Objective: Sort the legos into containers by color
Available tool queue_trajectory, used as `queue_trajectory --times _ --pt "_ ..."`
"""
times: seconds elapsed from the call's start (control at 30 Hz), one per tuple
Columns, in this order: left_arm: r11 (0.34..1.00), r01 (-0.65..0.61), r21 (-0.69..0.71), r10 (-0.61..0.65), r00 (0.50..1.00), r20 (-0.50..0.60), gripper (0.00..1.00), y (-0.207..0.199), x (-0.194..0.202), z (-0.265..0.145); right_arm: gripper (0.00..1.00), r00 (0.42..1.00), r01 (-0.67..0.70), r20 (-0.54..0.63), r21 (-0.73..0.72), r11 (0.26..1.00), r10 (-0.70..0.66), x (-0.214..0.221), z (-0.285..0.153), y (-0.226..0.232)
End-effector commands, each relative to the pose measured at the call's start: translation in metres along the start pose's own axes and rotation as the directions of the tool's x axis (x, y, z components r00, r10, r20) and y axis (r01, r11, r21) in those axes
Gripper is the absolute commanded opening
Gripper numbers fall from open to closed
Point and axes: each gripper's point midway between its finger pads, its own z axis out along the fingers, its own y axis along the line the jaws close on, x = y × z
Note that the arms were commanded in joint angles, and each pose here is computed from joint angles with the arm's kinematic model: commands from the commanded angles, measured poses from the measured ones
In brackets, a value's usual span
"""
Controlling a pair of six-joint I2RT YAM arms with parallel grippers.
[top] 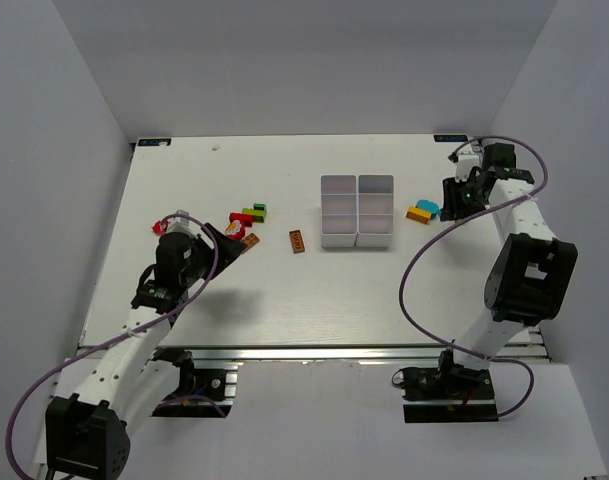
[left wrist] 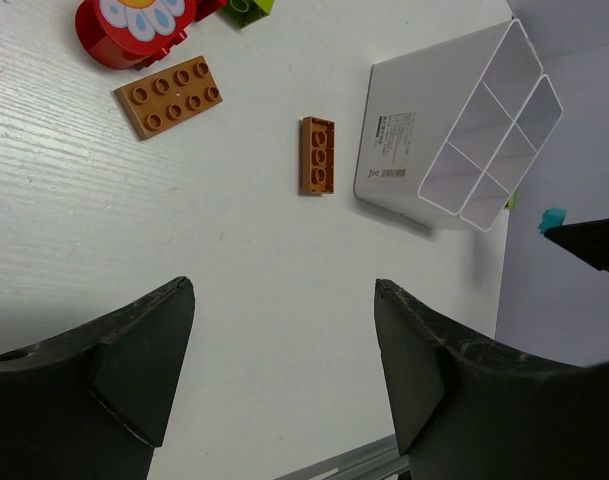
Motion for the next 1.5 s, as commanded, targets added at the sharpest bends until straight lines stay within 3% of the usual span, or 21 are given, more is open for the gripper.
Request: queue_trajectory --times 0.0,0.37,0.77,1.07,1.47 --pt "0.999 -0.023 0.024 0.023 1.000 0.020 0.82 -0.012 -0.010 -0.001 0.00 0.985 0.143 0.112 -0.122 0.982 -0.130 -0.034 -0.022 0.040" --pt "1.000 -0.020 0.023 0.019 0.999 0.040 0.82 -0.013 -0.013 -0.010 0.00 0.876 0.447 0.293 -0.198 0.872 -0.382 -0.095 -0.042 0.154" --pt "1.000 -0.011 0.022 0.010 0.998 0.060 0.82 -0.013 -0.013 -0.017 0.00 0.809 0.562 0.360 -0.244 0.790 -0.464 -0.132 -0.037 0.232" --pt "1.000 -0.022 0.018 0.021 0.997 0.069 0.82 -0.015 -0.018 -0.019 0.00 0.766 0.613 0.382 -0.190 0.767 -0.518 -0.153 -0.030 0.252" --pt "1.000 -0.028 0.007 0.027 0.998 0.064 0.82 -0.011 -0.015 -0.017 0.00 0.772 0.606 0.333 -0.129 0.785 -0.541 -0.162 0.002 0.251"
